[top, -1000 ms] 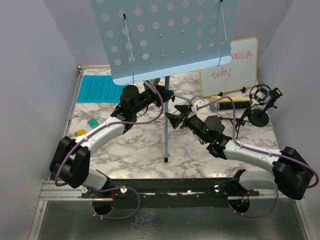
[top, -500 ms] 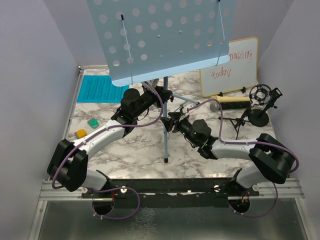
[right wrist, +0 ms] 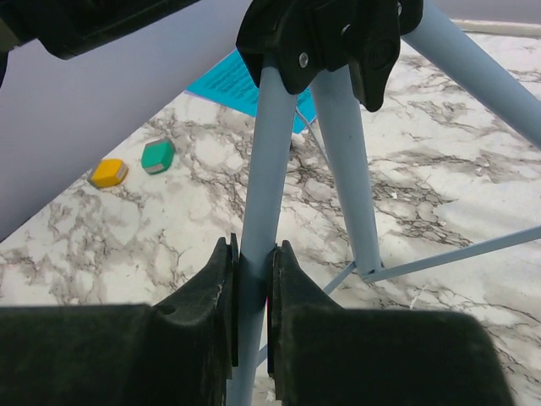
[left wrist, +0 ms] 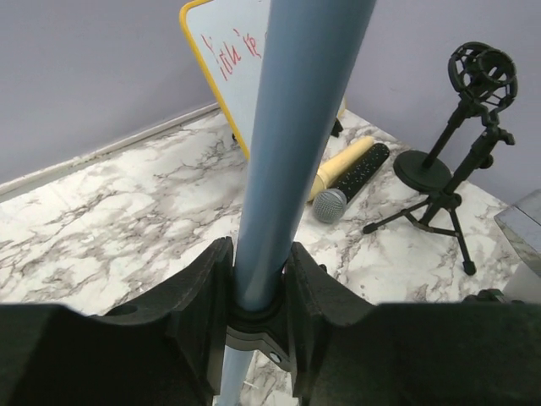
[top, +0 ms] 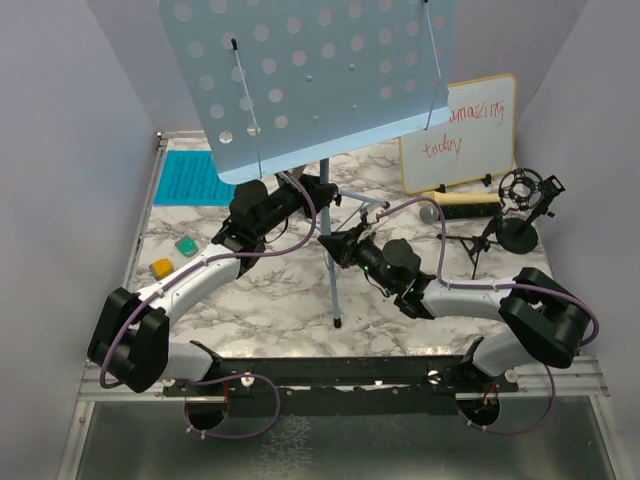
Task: Pack up the instrument practice props
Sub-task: Close the music stand at the center of the board.
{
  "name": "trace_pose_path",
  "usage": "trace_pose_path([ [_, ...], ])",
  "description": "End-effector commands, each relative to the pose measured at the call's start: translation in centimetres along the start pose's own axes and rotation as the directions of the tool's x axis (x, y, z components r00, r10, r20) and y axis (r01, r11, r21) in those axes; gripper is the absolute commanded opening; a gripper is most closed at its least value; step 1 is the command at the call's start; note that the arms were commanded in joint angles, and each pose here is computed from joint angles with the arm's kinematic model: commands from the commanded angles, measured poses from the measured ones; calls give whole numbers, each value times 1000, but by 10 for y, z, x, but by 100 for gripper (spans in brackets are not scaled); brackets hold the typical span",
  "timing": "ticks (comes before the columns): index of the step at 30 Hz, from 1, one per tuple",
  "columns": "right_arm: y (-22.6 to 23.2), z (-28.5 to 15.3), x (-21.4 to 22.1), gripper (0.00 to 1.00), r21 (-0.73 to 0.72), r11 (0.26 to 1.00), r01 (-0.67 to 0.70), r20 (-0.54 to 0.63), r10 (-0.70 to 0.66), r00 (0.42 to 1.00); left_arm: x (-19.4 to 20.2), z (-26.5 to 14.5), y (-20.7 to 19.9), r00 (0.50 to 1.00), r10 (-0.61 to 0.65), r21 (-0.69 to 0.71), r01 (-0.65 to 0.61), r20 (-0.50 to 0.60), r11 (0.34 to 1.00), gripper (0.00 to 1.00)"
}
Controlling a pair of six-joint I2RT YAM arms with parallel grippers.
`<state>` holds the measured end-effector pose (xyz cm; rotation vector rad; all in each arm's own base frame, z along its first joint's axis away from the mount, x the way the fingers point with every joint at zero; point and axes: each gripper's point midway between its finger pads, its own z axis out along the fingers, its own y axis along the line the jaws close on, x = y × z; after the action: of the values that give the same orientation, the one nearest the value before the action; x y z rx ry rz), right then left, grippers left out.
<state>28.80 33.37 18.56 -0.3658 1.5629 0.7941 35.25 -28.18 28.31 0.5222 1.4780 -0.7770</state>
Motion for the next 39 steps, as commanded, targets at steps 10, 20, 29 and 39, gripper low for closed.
trace_pose_path([
  [10, 11, -4, -9, 1, -91, 989, 116, 11, -116, 993, -8, -20, -7, 995, -100, 150, 94, 31, 984, 52],
  [20, 13, -7, -2, 1, -116, 986, 123, -8, -125, 992, -60, -25, -7, 972, -101, 236, 50, 210, 970, 53],
  [29, 18, -7, -2, 1, -146, 981, 129, -13, -132, 991, -95, -23, -16, 945, -139, 352, 28, 296, 936, 53],
  [39, 18, -8, 0, 1, -146, 981, 131, -10, -134, 991, -134, -19, -22, 921, -196, 452, 24, 338, 892, 48],
])
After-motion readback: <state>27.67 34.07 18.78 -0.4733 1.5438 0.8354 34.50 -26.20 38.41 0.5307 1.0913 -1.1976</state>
